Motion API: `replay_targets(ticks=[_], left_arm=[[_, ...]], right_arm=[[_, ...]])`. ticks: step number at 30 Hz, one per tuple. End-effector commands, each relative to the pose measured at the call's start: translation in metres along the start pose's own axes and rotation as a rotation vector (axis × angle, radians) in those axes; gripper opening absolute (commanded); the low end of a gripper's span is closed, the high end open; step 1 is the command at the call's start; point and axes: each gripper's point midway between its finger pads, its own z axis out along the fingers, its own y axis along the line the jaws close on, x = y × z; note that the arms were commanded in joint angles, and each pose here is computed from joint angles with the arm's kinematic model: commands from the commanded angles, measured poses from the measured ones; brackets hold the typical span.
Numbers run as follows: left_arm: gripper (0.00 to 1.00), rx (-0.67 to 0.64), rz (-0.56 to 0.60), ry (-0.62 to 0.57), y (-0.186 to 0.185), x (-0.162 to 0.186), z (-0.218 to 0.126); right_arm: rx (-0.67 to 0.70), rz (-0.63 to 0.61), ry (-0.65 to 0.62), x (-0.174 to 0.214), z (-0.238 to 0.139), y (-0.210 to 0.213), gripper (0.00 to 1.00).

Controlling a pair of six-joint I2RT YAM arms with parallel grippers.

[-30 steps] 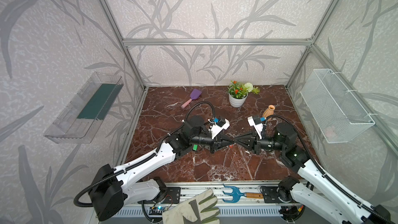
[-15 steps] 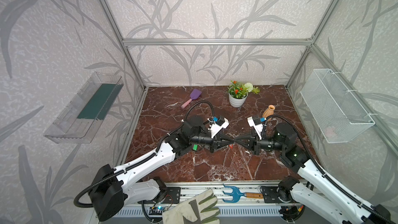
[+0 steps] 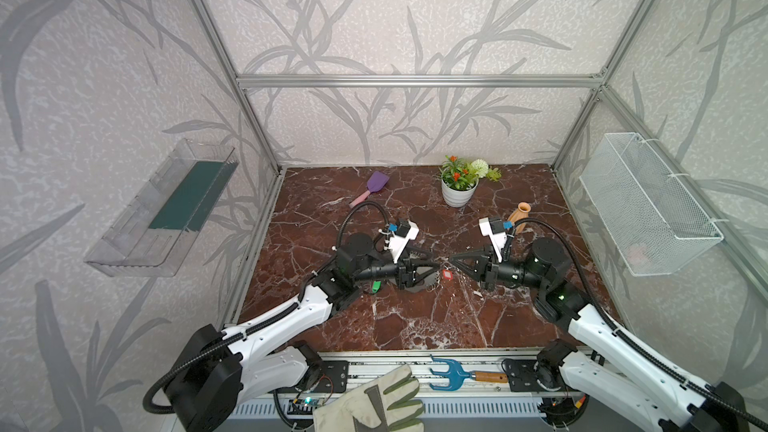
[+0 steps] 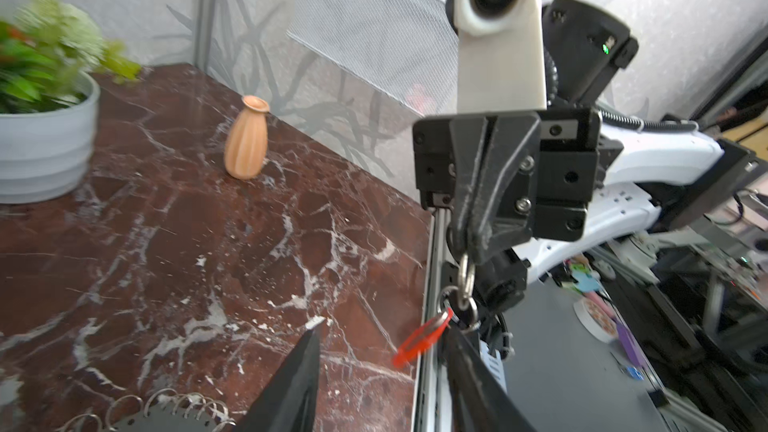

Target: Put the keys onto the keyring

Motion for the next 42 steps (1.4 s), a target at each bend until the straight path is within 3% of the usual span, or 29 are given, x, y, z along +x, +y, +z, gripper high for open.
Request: replay_targets(ticks=[1,8,13,25,36,39,42], left_arm=[[0.53,0.021,0.009,-0.184,-0.012,-0.041,-0.015],[0.54,0.088,-0.027,-0.226,-0.017,-0.051,-0.014],[0.52,0.154,-0.052,-0.154,-0.024,-0.044,0.001],[0.45,0.223,-0.04,-0.106,-0.042,-0.035,0.019],[0.19,0.248,-0.063,-0.097,-0.044,-0.036,0.03],[0.2,0.246,-0.067,-0.101,-0.044,-0.038,0.03],[0.32,0.236,-0.072,-0.108,-0.043,-0.038,0.028]], right_arm=[[-0.022,-0.021,-0.093,-0.017,-0.002,0.007,0.0],[-0.042,0.0,-0.21,-0.028,-0.006,0.006,0.0],[-0.072,0.01,-0.262,-0.034,-0.007,0.006,0.0],[-0.081,0.019,-0.265,-0.034,-0.004,0.004,0.0],[-0.088,0.02,-0.243,-0.029,-0.004,0.005,0.0],[-0.089,0.02,-0.237,-0.028,-0.004,0.005,0.0],[-0.084,0.019,-0.234,-0.026,-0.004,0.004,0.0]])
